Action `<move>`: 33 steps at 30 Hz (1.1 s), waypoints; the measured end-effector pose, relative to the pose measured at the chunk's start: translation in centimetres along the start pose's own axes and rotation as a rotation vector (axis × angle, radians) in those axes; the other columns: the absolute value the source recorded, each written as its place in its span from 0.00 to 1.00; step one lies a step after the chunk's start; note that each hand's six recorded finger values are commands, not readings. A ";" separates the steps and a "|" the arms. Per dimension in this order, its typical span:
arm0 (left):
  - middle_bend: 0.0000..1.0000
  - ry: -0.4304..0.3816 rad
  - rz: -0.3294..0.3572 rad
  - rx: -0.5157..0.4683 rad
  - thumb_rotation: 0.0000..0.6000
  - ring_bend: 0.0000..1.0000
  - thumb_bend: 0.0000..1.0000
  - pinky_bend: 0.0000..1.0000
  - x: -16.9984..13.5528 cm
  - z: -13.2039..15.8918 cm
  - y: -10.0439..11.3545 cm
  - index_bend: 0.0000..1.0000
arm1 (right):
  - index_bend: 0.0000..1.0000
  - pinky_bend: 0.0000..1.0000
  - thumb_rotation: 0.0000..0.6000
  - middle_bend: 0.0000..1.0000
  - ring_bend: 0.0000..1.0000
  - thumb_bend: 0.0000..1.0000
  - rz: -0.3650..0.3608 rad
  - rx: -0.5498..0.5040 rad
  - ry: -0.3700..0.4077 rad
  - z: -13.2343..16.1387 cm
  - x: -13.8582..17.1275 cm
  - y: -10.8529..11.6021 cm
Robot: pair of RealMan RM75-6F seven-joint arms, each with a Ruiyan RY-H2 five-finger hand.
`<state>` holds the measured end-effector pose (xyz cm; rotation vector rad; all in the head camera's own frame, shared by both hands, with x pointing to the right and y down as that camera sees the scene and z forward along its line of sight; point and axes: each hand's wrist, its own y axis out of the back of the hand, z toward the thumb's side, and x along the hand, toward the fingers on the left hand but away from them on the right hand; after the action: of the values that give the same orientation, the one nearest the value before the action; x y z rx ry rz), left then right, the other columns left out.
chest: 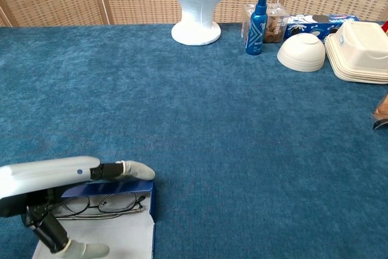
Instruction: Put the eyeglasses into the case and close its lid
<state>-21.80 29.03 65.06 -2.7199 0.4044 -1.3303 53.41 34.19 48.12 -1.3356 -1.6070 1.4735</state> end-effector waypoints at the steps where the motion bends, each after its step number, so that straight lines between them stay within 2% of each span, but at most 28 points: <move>1: 0.00 0.000 0.025 0.015 0.93 0.00 0.27 0.00 0.0 -0.1 0.3 0.06 | 0.00 0.18 0.84 0.17 0.00 0.24 0.000 0.000 0.002 0.0 0.0 0.0; 10: 0.00 -0.010 0.316 0.197 0.93 0.00 0.27 0.00 -0.6 0.0 2.7 0.08 | 0.00 0.18 0.84 0.17 0.00 0.24 0.001 -0.004 0.013 0.3 -0.1 0.0; 13: 0.00 -0.028 0.381 0.243 0.94 0.00 0.27 0.00 -1.2 0.2 2.9 0.10 | 0.00 0.18 0.84 0.17 0.00 0.24 0.007 -0.006 0.020 0.4 -0.2 -0.2; 19: 0.02 -0.065 0.449 0.321 0.96 0.00 0.27 0.00 -3.4 0.2 1.9 0.19 | 0.00 0.18 0.84 0.17 0.00 0.24 0.030 -0.011 0.051 1.2 -0.9 -1.0; 25: 0.09 -0.070 0.524 0.378 0.98 0.00 0.28 0.00 -6.6 -0.8 0.7 0.29 | 0.00 0.18 0.84 0.17 0.00 0.24 0.068 -0.018 0.092 2.2 -1.6 -2.1; 33: 0.12 -0.060 0.557 0.442 1.00 0.00 0.32 0.00 -9.5 -2.4 -1.3 0.35 | 0.00 0.18 0.84 0.17 0.00 0.24 0.107 -0.022 0.140 3.4 -2.4 -3.3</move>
<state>-29.02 32.95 59.59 -2.0691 0.7005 -1.0292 50.21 31.07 50.97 -1.5237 -1.4869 1.3935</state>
